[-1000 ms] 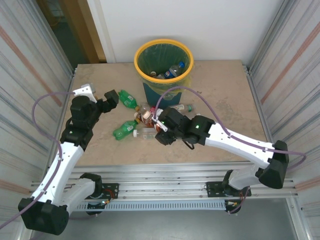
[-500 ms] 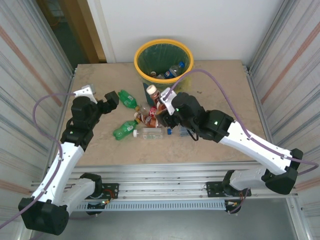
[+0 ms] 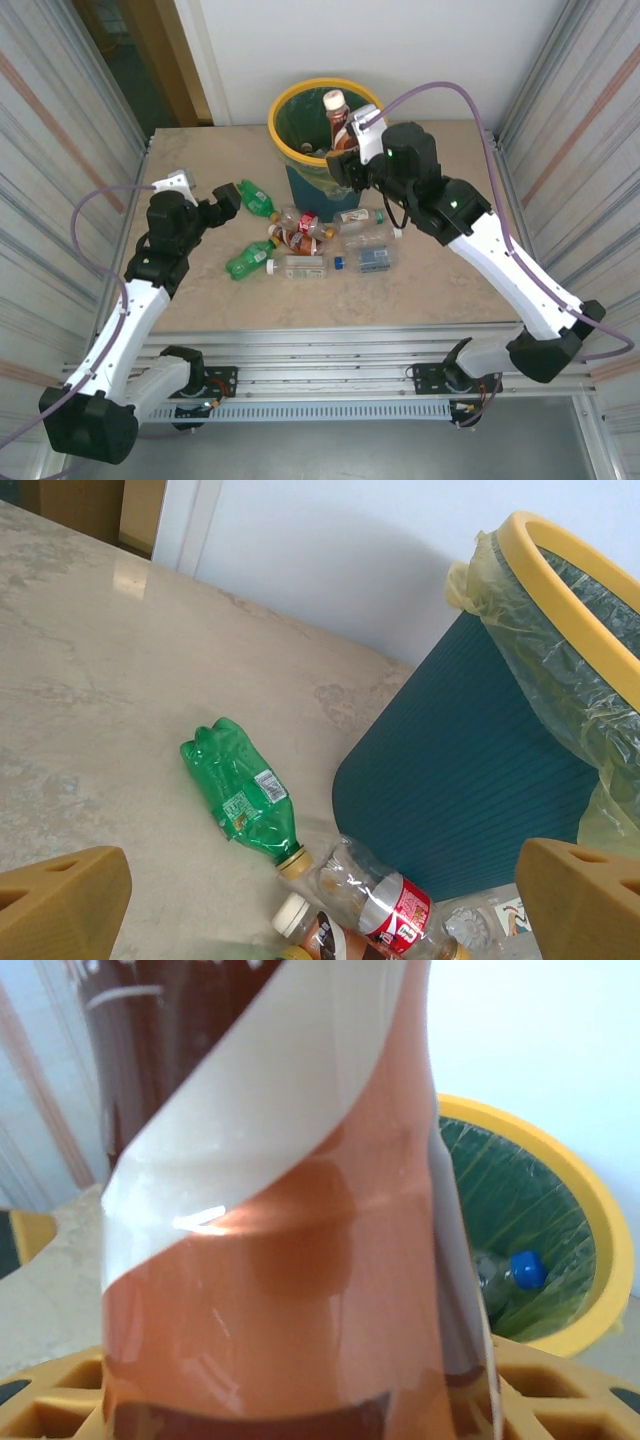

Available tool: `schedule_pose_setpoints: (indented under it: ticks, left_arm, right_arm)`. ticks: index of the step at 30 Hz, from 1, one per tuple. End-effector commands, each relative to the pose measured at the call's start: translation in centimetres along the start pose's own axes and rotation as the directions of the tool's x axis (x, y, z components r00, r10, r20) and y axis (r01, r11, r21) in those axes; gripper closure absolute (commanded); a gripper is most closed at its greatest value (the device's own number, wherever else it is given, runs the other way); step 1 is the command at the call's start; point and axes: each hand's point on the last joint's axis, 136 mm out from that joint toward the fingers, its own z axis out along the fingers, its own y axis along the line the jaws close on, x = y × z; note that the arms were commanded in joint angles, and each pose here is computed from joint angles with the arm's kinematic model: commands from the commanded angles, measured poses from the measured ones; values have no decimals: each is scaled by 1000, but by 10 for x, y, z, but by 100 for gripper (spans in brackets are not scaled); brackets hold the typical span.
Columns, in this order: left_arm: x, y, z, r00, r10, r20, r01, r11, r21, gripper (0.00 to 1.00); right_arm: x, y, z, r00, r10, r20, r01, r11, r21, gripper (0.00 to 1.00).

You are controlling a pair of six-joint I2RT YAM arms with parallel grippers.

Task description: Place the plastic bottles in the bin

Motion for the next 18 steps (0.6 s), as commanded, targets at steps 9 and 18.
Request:
schedule_pose_setpoints:
  ticks: [9, 18]
  left_arm:
    - [4, 1, 5, 1000, -23, -15, 23, 1000, 12, 1]
    - [8, 3, 8, 999, -24, -27, 24, 1000, 5, 1]
  right_arm:
    - [-18, -22, 54, 998, 64, 18, -64, 997, -40, 66]
    - [-20, -38, 99, 993, 113, -12, -114, 992, -57, 65]
